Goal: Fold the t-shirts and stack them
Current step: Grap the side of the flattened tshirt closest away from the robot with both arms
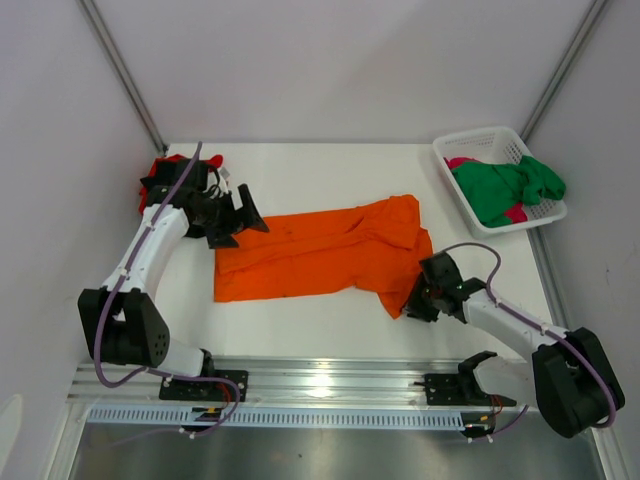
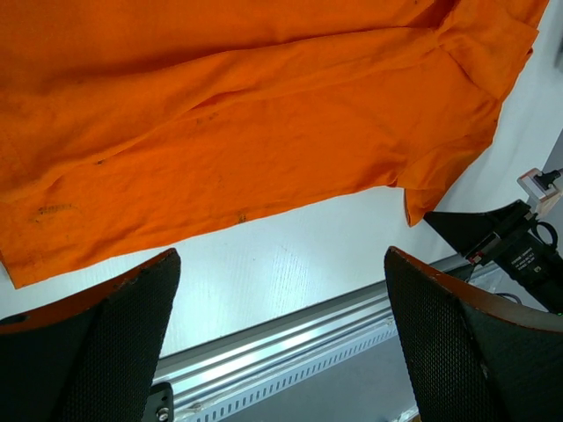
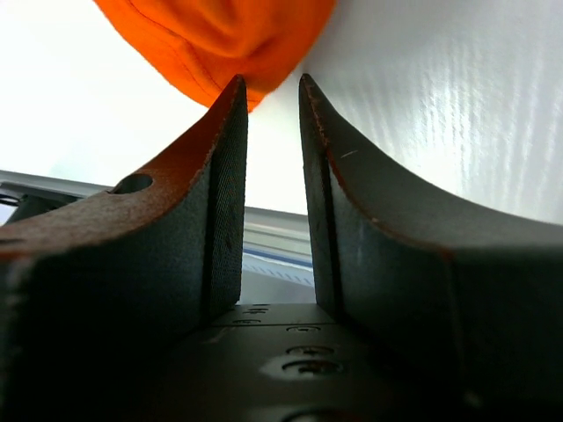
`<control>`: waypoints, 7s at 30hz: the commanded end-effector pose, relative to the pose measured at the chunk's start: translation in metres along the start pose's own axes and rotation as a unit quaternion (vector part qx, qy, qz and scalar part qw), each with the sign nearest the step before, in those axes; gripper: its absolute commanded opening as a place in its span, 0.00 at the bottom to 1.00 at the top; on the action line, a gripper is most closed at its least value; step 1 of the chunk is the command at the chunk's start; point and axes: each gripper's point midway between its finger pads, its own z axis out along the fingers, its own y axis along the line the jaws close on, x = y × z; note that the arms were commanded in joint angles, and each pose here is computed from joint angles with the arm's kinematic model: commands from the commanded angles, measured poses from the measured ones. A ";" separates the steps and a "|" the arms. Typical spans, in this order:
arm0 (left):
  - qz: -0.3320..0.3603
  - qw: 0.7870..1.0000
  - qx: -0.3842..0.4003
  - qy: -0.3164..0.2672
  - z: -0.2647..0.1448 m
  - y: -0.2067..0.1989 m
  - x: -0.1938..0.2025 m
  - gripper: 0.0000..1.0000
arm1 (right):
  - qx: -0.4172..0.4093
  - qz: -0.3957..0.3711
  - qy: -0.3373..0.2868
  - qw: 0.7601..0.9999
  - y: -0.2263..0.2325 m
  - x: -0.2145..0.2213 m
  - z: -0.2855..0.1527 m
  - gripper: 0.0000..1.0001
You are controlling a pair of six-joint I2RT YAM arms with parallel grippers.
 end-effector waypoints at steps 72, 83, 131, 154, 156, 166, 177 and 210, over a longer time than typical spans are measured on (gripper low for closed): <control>-0.204 0.954 -0.214 0.043 0.017 0.105 0.114 0.97 | -0.013 -0.034 -0.025 0.999 0.004 -0.039 -0.011 0.00; -0.220 0.947 -0.233 0.032 0.015 0.107 0.106 0.96 | -0.008 -0.023 -0.022 0.999 -0.009 -0.034 -0.009 0.00; -0.430 0.824 -0.357 -0.092 0.042 0.163 0.099 0.98 | 0.009 -0.013 -0.024 1.000 -0.017 -0.050 -0.013 0.00; -0.417 0.842 -0.328 -0.095 0.057 0.143 0.054 0.96 | 0.015 -0.007 -0.032 0.999 -0.013 -0.067 -0.012 0.00; -0.421 0.837 -0.338 -0.090 0.054 0.148 0.064 0.96 | 0.016 -0.004 -0.031 0.999 -0.013 -0.066 -0.011 0.00; -0.447 0.822 -0.347 -0.071 0.057 0.157 0.095 0.96 | 0.012 -0.004 -0.030 0.999 -0.010 -0.069 -0.009 0.00; -0.438 0.811 -0.376 -0.096 0.047 0.171 0.098 0.94 | 0.017 -0.007 -0.030 0.999 -0.015 -0.066 -0.013 0.00; -0.390 0.835 -0.376 -0.097 0.052 0.178 0.089 0.01 | 0.016 -0.004 -0.040 0.999 -0.017 -0.070 -0.018 0.00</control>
